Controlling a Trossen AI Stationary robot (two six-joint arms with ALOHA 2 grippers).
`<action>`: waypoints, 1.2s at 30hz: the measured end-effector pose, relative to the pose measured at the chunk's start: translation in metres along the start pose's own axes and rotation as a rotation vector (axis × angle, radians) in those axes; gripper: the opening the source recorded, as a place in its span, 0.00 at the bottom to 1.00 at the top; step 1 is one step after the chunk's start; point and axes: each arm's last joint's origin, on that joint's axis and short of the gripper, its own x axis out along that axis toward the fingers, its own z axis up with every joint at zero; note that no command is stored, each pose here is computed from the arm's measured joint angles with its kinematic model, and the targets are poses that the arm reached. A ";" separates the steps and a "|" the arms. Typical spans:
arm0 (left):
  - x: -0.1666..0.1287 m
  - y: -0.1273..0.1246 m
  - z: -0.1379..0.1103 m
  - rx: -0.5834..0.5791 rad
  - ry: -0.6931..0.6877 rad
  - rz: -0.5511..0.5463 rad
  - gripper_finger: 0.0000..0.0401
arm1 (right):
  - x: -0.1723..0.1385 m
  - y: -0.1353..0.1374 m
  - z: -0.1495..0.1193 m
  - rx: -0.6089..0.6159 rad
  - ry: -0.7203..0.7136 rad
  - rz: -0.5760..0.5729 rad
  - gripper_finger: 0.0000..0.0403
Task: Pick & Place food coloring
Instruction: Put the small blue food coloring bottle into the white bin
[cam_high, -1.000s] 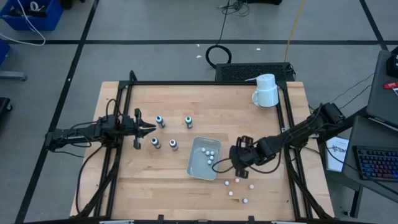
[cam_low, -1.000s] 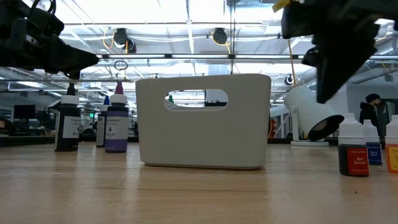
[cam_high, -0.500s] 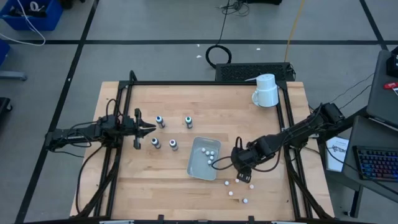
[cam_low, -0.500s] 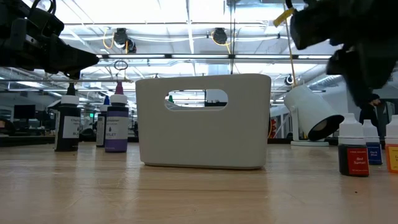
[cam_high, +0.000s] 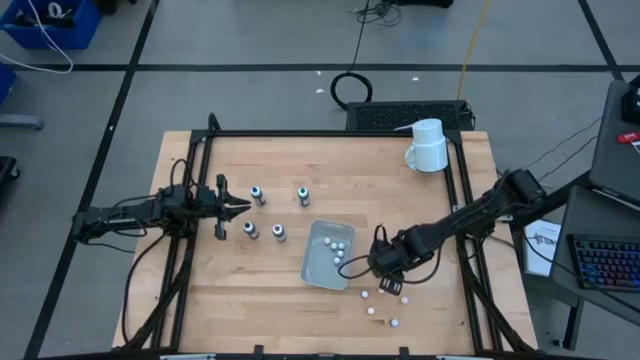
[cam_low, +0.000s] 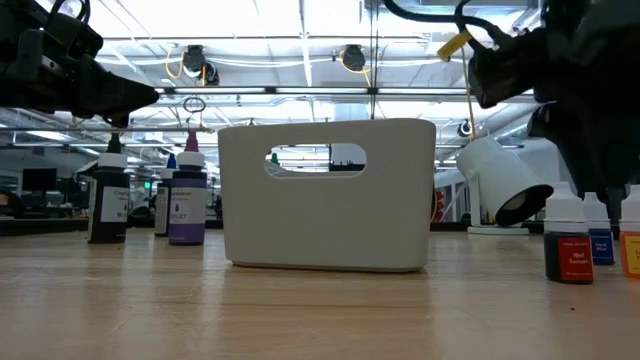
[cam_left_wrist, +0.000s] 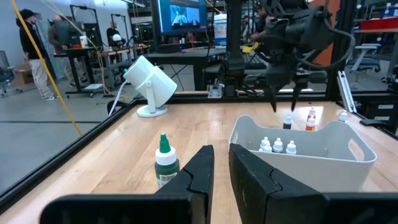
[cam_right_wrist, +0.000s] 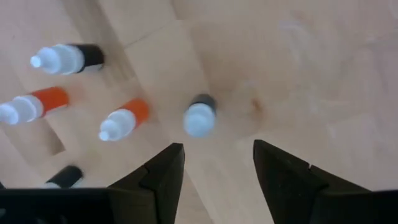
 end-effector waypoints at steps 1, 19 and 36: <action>0.000 0.000 0.000 0.000 0.000 0.000 0.14 | 0.001 0.001 0.001 -0.009 -0.002 0.002 0.45; 0.000 0.000 0.000 0.000 -0.001 0.000 0.14 | 0.002 0.006 0.008 -0.051 -0.082 0.039 0.44; 0.000 0.000 0.000 0.000 -0.002 0.000 0.14 | 0.012 0.006 0.008 -0.077 -0.052 0.004 0.44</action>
